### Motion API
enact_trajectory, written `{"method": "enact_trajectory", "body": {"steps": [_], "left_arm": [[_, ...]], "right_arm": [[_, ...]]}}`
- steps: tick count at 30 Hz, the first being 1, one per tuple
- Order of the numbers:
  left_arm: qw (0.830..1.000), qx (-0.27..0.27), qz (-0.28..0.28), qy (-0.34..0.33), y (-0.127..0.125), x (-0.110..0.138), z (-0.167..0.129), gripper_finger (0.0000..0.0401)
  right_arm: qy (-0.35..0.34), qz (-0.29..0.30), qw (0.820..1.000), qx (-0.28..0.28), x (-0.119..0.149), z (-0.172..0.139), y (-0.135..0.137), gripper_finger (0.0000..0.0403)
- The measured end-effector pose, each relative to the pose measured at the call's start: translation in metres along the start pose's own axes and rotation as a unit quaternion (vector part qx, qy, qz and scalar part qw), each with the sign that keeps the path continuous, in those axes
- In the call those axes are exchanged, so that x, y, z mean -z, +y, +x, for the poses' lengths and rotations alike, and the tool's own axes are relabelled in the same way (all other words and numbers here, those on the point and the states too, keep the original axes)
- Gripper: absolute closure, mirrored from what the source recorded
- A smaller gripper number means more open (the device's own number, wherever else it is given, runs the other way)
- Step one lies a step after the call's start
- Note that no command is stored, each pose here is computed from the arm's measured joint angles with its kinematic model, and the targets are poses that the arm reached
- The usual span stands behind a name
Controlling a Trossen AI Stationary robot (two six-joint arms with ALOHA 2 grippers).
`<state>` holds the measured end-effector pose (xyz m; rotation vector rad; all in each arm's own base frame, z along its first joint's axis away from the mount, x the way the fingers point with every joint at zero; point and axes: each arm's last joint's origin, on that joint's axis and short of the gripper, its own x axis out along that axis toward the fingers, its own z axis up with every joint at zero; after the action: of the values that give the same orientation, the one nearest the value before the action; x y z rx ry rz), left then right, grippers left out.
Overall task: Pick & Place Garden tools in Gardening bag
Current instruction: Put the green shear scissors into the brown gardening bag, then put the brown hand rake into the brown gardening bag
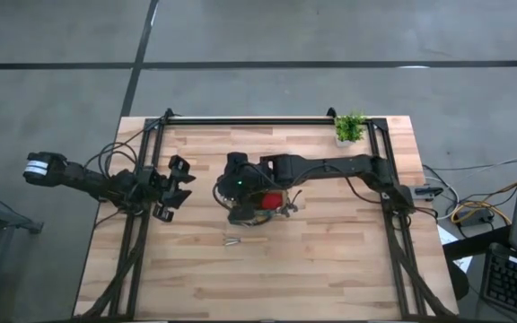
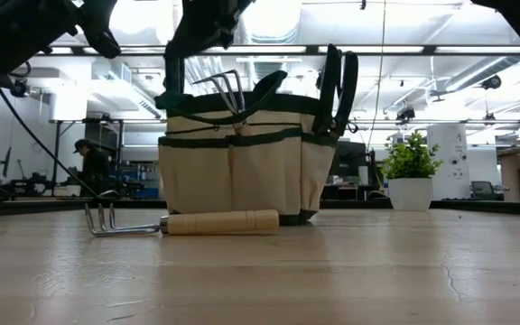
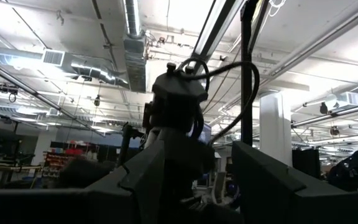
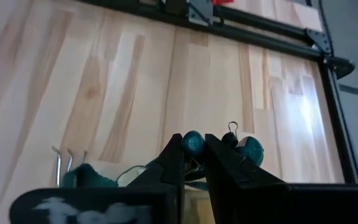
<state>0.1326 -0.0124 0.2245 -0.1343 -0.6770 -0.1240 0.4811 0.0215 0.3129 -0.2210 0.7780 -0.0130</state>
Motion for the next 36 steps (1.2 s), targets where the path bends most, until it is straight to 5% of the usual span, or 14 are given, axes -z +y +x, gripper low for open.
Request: {"method": "enact_trajectory", "body": {"steps": [17, 36], "left_arm": [[1.0, 0.0, 0.0, 0.003, 0.0, 0.0, 0.0, 0.0208], [0.999, 0.0, 0.009, 0.035, 0.0, 0.007, 0.0, 0.0208]], "right_arm": [[0.027, 0.01, 1.0, 0.008, 0.021, 0.022, -0.011, 0.035], [-0.021, 0.008, 1.0, 0.01, -0.008, -0.01, -0.009, 0.0211]]}}
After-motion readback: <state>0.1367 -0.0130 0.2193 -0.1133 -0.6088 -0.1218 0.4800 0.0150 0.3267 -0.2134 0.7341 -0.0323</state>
